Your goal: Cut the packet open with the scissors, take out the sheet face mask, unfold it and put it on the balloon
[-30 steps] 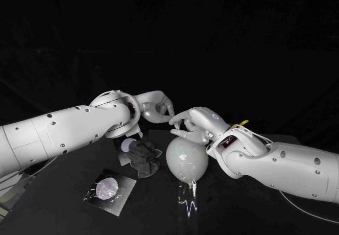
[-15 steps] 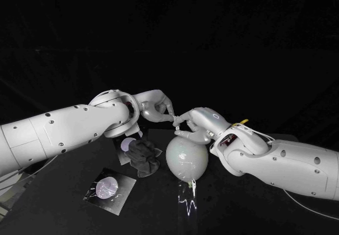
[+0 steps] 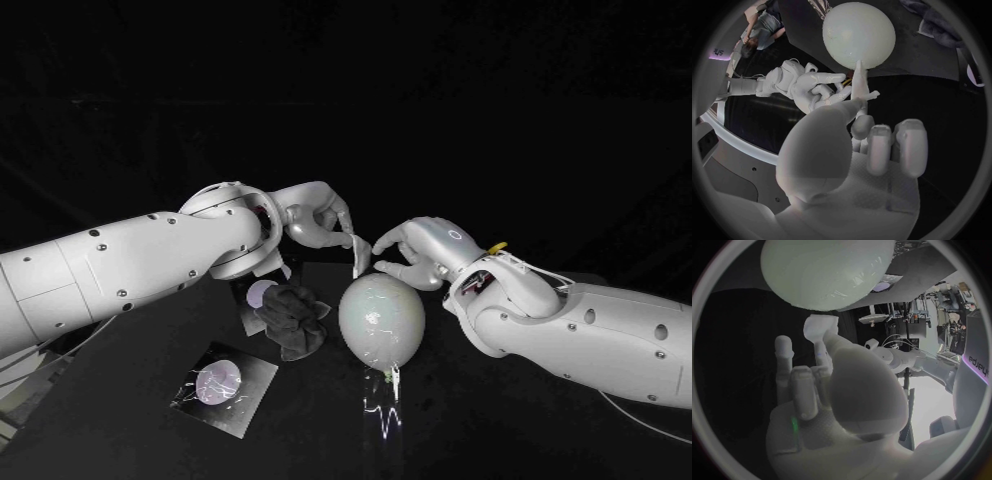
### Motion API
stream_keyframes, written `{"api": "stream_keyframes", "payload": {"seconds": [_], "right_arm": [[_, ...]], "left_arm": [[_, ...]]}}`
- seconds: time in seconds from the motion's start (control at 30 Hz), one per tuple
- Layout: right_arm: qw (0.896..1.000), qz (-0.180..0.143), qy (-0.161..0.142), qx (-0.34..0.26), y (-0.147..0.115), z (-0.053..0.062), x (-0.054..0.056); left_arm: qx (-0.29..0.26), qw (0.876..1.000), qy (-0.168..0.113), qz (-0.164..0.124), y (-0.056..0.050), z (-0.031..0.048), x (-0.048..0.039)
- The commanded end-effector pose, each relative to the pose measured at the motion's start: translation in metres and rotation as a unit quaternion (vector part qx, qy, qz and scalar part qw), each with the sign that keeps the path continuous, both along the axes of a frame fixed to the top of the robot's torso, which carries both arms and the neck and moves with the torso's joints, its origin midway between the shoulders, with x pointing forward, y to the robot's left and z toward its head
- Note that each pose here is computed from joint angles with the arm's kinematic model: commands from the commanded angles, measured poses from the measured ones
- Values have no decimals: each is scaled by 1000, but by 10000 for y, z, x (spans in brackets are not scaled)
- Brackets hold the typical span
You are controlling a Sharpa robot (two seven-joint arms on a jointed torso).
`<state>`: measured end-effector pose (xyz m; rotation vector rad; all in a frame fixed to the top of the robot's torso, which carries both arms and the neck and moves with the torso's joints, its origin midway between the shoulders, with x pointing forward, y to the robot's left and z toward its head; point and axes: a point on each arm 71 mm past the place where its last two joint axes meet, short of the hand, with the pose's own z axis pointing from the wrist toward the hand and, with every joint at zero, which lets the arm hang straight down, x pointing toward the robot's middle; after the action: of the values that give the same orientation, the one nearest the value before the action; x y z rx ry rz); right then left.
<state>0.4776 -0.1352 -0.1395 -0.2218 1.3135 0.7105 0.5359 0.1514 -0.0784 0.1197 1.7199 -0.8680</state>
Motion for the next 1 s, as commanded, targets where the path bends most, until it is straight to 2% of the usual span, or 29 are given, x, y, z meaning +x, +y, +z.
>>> {"api": "stream_keyframes", "payload": {"seconds": [0.03,0.2,0.47,0.73,0.87,1.0], "right_arm": [[1000,-29,4,-12,-35,-13,35],[999,-35,11,-9,-36,-21,49],[999,-14,0,51,15,43,-23],[994,-14,33,104,48,45,-47],[992,-20,50,113,86,34,-63],[991,-38,75,106,116,-9,-31]], "left_arm": [[-8,1000,0,-2,-18,21,-9],[-8,1000,2,-1,-21,20,-11],[-10,1000,5,4,-19,17,8],[-14,1000,11,7,-29,12,14],[-15,1000,17,9,-34,7,20],[-14,1000,19,11,-39,3,26]]}}
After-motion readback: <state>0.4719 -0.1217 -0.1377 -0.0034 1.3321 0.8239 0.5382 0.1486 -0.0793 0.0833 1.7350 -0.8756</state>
